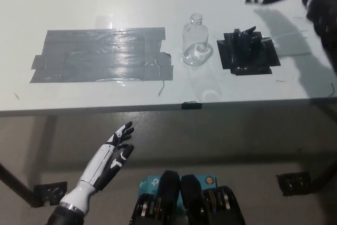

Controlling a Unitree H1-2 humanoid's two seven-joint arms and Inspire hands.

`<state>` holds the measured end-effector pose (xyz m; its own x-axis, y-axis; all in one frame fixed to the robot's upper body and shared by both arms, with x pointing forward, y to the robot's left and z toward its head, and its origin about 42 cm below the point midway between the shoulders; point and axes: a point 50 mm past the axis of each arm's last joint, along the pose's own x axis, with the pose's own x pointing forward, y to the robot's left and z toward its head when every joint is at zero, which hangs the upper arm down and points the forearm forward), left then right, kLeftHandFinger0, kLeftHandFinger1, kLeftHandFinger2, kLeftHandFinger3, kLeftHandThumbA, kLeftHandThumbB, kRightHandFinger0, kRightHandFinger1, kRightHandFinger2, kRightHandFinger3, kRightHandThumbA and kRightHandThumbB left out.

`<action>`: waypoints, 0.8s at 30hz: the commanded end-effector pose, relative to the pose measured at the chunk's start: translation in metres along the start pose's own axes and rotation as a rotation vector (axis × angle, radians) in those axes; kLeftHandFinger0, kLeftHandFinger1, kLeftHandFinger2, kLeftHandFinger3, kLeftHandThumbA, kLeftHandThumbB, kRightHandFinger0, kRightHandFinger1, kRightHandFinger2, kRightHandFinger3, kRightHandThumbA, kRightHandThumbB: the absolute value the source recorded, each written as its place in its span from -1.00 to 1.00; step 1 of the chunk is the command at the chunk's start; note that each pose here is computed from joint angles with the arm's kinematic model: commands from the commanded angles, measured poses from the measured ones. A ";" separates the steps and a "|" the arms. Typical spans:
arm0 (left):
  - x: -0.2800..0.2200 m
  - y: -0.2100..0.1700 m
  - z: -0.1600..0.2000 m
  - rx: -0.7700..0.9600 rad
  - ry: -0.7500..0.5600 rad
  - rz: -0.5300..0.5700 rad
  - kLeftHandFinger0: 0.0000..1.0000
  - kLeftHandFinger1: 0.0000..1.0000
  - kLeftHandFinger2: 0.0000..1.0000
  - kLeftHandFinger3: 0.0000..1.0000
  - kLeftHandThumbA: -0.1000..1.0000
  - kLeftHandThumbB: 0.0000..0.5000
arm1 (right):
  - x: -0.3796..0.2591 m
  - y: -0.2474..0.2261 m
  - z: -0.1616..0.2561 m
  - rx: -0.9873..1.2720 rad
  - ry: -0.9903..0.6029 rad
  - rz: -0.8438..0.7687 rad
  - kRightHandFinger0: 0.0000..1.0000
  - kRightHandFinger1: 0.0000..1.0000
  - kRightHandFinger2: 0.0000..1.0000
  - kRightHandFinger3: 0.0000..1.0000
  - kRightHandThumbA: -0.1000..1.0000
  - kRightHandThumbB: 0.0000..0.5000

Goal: The robot grabs the black lid of the spray bottle on the desk and places it on the black area of the desk

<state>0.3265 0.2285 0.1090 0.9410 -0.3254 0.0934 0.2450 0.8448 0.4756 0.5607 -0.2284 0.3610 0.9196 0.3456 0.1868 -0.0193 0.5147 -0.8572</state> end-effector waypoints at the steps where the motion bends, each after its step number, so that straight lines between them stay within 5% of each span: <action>1: 0.014 0.016 0.017 -0.023 -0.096 0.067 0.97 1.00 1.00 1.00 1.00 -0.69 | -0.128 -0.032 0.093 0.269 -0.445 -0.214 1.00 1.00 1.00 1.00 0.86 0.76; 10: -0.013 0.005 0.000 -0.077 -0.021 0.075 1.00 1.00 1.00 1.00 1.00 -0.64 | -0.221 0.066 0.059 0.515 -0.325 -0.198 1.00 1.00 1.00 1.00 0.72 0.57; 24: -0.040 -0.024 -0.012 -0.120 0.043 0.046 1.00 1.00 1.00 1.00 1.00 -0.72 | -0.270 0.144 0.027 0.626 -0.094 -0.141 1.00 1.00 1.00 1.00 0.60 0.40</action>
<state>0.2932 0.2272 0.0775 0.9564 -0.2920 0.0068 0.2631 0.8713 0.4144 0.3148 -0.2207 0.1694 0.9078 0.3763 0.1851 -0.2307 0.8166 -0.5291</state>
